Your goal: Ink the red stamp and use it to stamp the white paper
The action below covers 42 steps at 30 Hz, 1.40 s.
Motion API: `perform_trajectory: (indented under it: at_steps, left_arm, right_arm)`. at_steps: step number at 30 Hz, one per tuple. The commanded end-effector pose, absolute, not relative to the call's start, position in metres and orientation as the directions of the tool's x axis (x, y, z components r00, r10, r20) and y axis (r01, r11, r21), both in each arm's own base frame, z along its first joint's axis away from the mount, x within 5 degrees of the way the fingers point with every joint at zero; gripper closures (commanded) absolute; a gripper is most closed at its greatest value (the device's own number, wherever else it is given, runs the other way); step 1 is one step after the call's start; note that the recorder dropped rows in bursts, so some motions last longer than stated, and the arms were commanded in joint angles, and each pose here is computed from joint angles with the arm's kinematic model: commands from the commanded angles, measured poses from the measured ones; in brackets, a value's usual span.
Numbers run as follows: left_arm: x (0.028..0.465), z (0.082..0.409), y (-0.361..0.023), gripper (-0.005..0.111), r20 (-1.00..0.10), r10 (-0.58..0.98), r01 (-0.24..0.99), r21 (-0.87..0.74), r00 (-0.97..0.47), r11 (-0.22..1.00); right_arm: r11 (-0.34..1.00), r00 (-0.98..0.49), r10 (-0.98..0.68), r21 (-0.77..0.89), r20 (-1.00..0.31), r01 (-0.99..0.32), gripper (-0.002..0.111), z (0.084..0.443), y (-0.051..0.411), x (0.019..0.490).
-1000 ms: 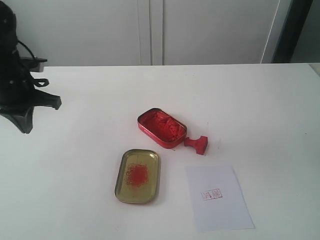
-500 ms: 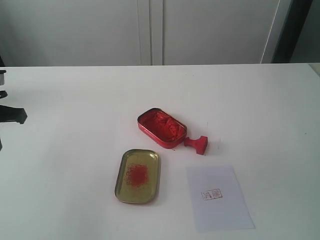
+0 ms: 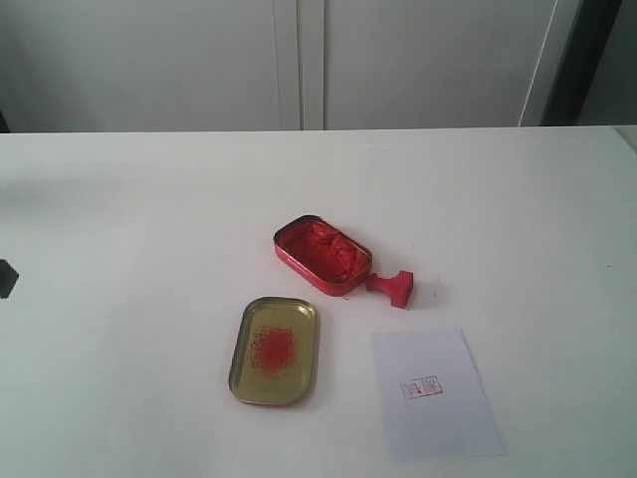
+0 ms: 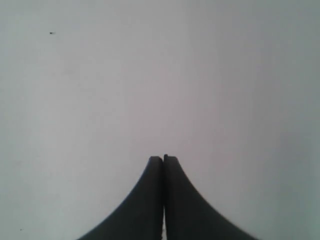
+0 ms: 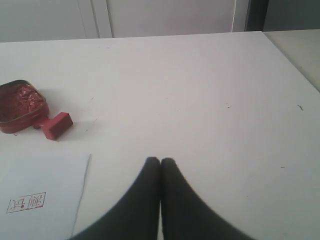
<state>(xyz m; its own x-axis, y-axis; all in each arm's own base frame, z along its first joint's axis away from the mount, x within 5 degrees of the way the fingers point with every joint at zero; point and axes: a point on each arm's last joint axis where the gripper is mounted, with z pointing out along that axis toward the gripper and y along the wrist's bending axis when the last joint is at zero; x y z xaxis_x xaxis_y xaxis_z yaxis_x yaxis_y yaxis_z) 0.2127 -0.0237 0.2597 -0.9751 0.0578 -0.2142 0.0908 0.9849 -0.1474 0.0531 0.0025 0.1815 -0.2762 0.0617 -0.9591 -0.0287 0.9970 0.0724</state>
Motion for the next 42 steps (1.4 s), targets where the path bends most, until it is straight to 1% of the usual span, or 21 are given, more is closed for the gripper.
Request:
perform_trajectory:
  at_steps: [1, 9, 19, 21, 22, 30, 34, 42]
  left_arm:
    - [0.191, 0.262, -0.024, 0.107, -0.244, 0.058, 0.099, -0.16, -0.968, 0.982]
    - [0.165, 0.273, -0.022, 0.107, -0.335, 0.077, 0.131, -0.141, -0.939, 0.981]
    - [0.159, 0.275, -0.021, 0.107, -0.332, 0.086, 0.137, -0.132, -0.939, 0.982]
    - [0.16, 0.275, -0.018, 0.107, -0.334, 0.148, 0.184, -0.076, -0.931, 0.98]
    - [0.16, 0.274, -0.017, 0.107, -0.333, 0.156, 0.189, -0.07, -0.93, 0.979]
    - [0.159, 0.275, -0.017, 0.107, -0.335, 0.156, 0.19, -0.069, -0.929, 0.979]
    - [0.154, 0.28, -0.017, 0.107, -0.367, 0.155, 0.192, -0.064, -0.917, 0.979]
    - [0.129, 0.28, -0.015, 0.107, -0.511, 0.147, 0.189, -0.03, -0.847, 0.982]
  right_arm:
    - [0.998, -0.262, 0.056, 0.064, -0.963, -0.024, 0.108, 0.182, 0.002, 0.053]
    - [0.998, -0.262, 0.056, 0.064, -0.963, -0.024, 0.108, 0.182, 0.002, 0.053]
    - [0.998, -0.262, 0.056, 0.064, -0.963, -0.024, 0.108, 0.182, 0.002, 0.053]
    - [0.998, -0.262, 0.056, 0.064, -0.963, -0.024, 0.108, 0.182, 0.002, 0.053]
    - [0.998, -0.262, 0.056, 0.064, -0.963, -0.024, 0.108, 0.182, 0.002, 0.053]
    - [0.998, -0.262, 0.056, 0.064, -0.963, -0.024, 0.108, 0.182, 0.002, 0.053]
    - [0.998, -0.262, 0.056, 0.064, -0.963, -0.024, 0.108, 0.182, 0.002, 0.053]
    - [0.998, -0.262, 0.056, 0.064, -0.963, -0.024, 0.108, 0.182, 0.002, 0.053]
